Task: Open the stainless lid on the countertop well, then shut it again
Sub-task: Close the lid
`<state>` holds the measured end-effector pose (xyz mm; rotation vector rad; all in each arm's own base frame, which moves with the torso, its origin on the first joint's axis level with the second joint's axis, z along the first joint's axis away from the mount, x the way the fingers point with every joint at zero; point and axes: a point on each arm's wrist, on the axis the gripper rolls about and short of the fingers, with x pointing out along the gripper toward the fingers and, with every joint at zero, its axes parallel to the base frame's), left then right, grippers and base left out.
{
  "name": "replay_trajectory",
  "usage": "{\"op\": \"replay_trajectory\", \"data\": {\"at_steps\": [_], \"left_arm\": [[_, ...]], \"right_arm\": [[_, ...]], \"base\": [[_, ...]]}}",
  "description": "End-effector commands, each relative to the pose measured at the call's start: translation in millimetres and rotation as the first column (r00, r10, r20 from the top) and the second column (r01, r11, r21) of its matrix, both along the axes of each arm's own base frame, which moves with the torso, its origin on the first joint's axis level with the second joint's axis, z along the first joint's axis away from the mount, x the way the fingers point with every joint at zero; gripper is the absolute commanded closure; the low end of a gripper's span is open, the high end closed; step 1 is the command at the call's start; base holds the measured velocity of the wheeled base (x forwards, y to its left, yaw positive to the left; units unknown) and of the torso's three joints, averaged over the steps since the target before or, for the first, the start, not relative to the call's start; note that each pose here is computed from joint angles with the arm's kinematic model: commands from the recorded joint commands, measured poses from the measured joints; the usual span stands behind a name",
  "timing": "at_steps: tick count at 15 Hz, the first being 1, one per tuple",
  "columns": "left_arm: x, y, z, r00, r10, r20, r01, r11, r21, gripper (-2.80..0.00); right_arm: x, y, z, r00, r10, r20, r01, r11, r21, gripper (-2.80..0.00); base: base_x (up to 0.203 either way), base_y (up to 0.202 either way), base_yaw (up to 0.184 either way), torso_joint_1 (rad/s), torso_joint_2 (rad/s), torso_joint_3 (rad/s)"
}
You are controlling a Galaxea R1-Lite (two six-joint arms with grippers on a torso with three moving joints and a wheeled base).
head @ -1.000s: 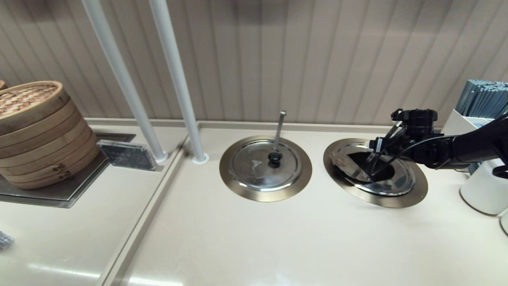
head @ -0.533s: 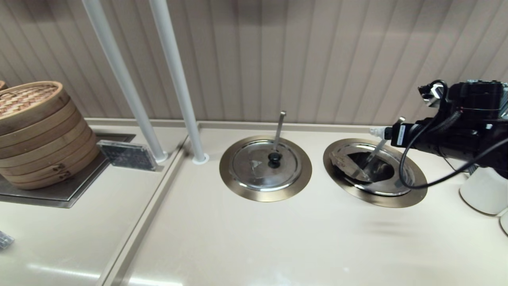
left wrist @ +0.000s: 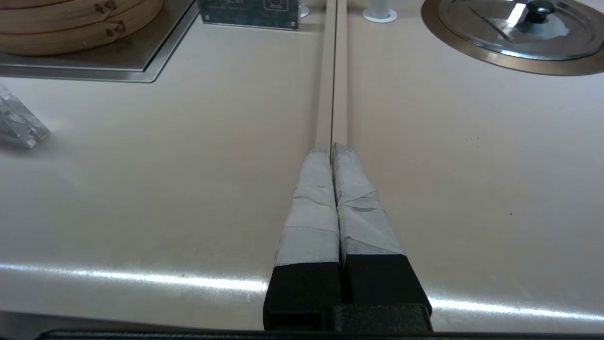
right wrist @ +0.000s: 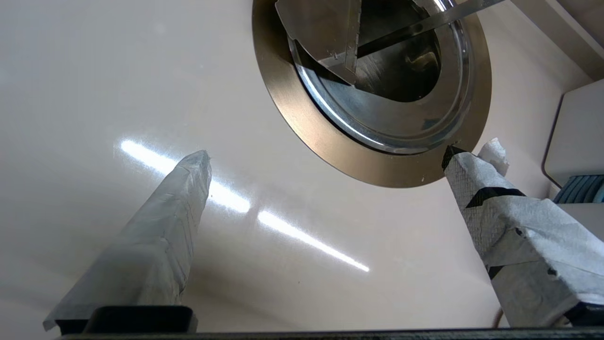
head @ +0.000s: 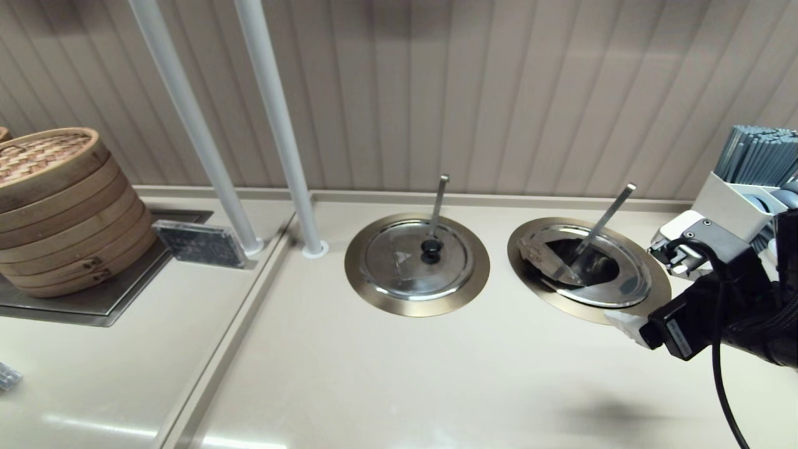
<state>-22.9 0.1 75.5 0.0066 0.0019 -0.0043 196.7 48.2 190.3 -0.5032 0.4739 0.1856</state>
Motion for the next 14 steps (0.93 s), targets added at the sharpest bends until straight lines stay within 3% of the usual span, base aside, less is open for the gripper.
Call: {"op": "replay_trajectory", "data": {"at_steps": [1,3,5,10,14], "left_arm": [[0,0,0,1.0,0.0,-0.001,0.0,1.0,0.001,0.0],[0,0,0,1.0,0.0,0.0,0.0,1.0,0.001,0.0],[0,0,0,1.0,0.0,-0.001,0.0,1.0,0.0,0.0],[0,0,0,1.0,0.0,0.0,0.0,1.0,0.0,0.0],[0,0,0,1.0,0.0,-0.001,0.0,1.0,0.001,0.0]], "right_arm": [[6,2,-10,0.999,-0.002,-0.039,0.0,0.999,-0.039,-2.8],[25,6,-25,0.995,-0.027,-0.093,0.02,0.997,-0.079,-2.8],[46,12,-41,0.994,-0.056,-0.096,0.046,0.994,-0.101,-2.8],[94,29,-68,0.989,-0.117,0.089,0.123,0.99,-0.071,-2.8],[102,40,-87,0.994,-0.094,0.059,0.098,0.992,-0.078,-2.8]], "base": [[0.0,0.0,0.0,0.0,0.0,0.0],[0.0,0.0,0.0,0.0,0.0,0.0],[0.0,0.0,0.0,0.0,0.0,0.0],[0.0,0.0,0.0,0.0,0.0,0.0],[0.0,0.0,0.0,0.0,0.0,0.0]]}}
